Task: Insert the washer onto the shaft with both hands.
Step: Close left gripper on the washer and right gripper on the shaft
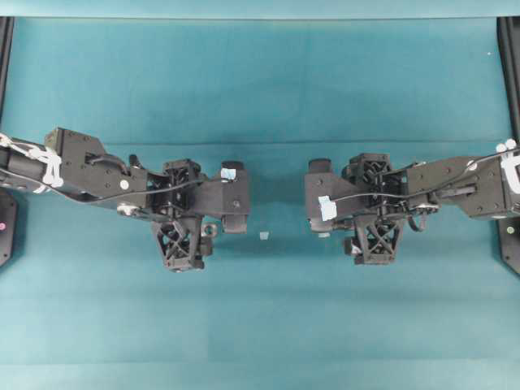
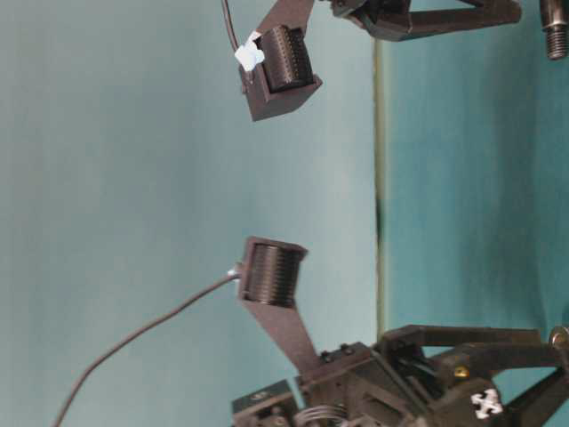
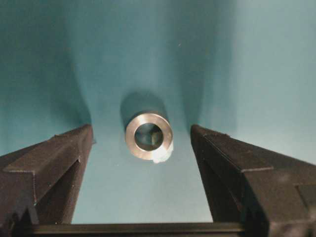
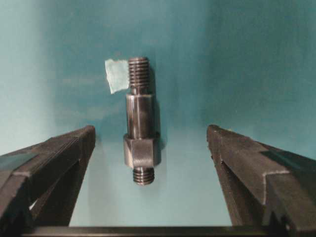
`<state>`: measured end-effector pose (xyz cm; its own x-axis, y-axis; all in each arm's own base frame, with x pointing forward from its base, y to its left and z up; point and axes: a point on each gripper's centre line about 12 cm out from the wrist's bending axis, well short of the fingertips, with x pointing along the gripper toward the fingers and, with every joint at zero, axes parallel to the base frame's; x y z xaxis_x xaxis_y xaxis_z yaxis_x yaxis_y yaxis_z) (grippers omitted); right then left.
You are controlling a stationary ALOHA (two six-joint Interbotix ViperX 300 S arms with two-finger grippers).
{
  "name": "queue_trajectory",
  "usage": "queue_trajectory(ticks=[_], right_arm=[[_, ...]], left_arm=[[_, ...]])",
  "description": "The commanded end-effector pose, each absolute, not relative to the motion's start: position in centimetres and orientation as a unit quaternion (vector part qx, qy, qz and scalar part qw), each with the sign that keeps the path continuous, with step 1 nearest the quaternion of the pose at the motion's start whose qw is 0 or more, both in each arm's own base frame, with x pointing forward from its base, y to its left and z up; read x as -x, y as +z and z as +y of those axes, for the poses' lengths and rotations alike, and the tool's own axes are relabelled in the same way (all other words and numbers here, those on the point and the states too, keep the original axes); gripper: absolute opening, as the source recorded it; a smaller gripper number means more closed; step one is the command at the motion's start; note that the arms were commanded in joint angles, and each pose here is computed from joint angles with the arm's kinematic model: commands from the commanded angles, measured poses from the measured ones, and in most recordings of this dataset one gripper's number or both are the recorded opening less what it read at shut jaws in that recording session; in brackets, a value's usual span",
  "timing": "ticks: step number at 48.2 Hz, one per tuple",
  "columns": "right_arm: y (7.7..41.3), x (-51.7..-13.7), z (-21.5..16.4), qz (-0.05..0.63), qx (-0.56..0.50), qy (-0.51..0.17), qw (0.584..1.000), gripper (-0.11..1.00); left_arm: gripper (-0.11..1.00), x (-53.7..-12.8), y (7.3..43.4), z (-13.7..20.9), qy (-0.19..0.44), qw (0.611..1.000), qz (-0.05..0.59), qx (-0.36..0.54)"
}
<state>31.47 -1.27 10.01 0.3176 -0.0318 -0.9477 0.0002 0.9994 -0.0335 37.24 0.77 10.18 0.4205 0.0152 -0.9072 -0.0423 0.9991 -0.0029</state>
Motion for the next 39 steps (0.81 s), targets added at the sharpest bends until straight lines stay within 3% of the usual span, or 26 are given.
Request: queue_trajectory(ticks=[1, 39], right_arm=[[10.30, -31.70, -1.22, 0.578, 0.013, -0.010, 0.816, 0.94], [9.85, -31.01, -1.28, 0.602, 0.016, -0.008, 0.798, 0.93]], left_arm=[[0.84, -37.49, 10.41, 0.90, 0.018, 0.847, 0.532, 0.013], [0.84, -37.07, 9.75, 0.89, 0.020, 0.843, 0.538, 0.015]])
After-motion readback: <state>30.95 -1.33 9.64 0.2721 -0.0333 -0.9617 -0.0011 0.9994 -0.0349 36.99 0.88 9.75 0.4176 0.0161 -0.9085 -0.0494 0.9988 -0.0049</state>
